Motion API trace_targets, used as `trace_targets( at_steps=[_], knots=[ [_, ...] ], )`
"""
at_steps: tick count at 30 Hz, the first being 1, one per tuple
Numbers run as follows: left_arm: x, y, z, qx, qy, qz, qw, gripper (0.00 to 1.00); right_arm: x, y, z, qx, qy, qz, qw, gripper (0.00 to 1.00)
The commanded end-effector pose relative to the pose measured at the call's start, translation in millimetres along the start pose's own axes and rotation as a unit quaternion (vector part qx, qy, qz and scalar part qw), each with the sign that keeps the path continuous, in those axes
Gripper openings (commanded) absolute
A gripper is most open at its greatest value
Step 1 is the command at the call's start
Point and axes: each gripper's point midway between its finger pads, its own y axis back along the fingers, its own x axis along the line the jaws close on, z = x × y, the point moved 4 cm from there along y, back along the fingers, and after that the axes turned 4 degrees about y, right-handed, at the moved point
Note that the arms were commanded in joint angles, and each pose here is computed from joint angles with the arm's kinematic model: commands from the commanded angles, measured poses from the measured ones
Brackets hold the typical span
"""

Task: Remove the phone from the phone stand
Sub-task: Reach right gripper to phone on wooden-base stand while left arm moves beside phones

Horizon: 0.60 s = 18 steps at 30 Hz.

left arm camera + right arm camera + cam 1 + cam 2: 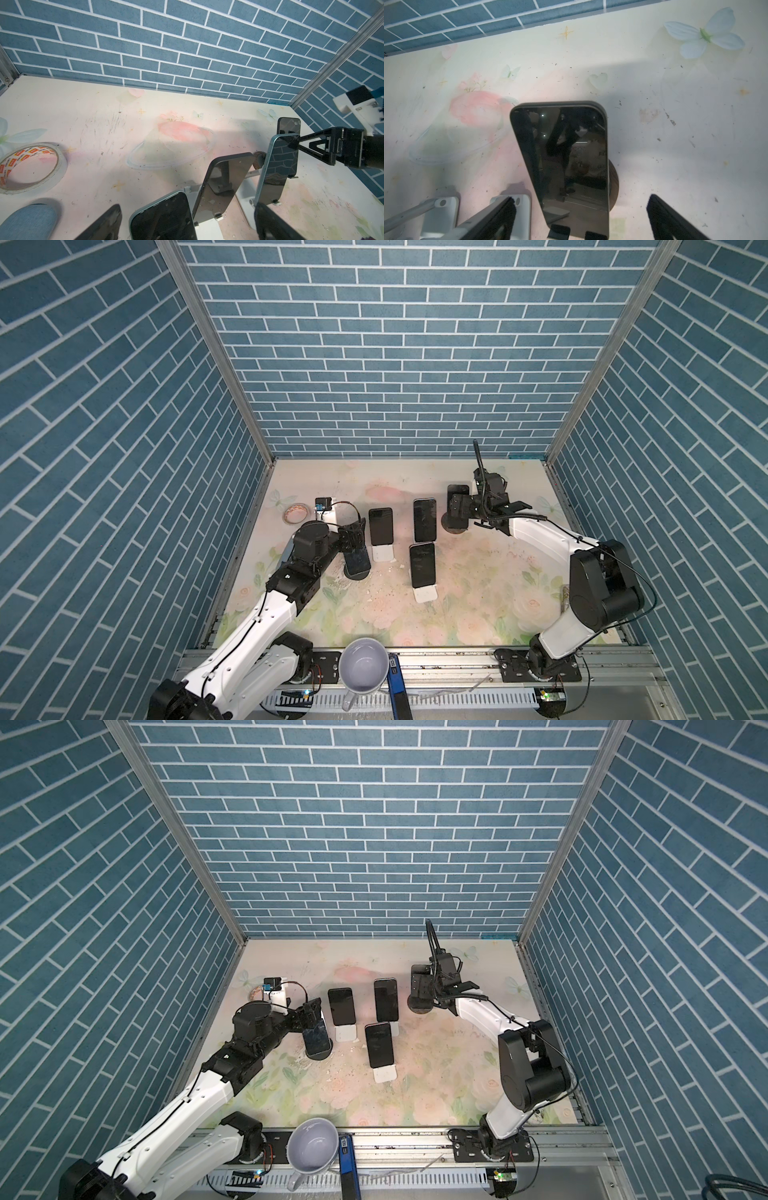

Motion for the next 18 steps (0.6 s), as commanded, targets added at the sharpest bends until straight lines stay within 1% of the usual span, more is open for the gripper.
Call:
trace_targets(
  at_steps=[1, 4, 9, 14, 18],
  knots=[
    [-3.3, 0.5, 3.0, -0.011, -0.005, -0.009, 1.0, 1.0, 6.7, -5.6, 15.6, -0.021, 0.022, -0.011, 0.999, 0.99],
    [0.9, 0.0, 2.2, -0.011, 0.0, 0.006, 1.0, 1.0, 12.6, -12.7, 15.4, -0.02, 0.032, -0.009, 0.999, 0.99],
    [1.6, 0.4, 1.5, -0.012, 0.002, 0.007, 1.0, 1.0, 20.1, -20.3, 13.1, -0.02, 0.051, -0.026, 0.998, 0.99],
    [3.3, 0.2, -0.7, -0.009, 0.001, 0.011, 1.0, 1.0, 18.4, -24.5, 11.7, -0.022, 0.055, -0.07, 0.996, 0.99],
    [4.4, 0.2, -2.1, -0.009, 0.0, 0.013, 1.0, 1.0, 16.4, -27.1, 9.7, -0.023, 0.047, -0.094, 0.994, 0.95]
  ],
)
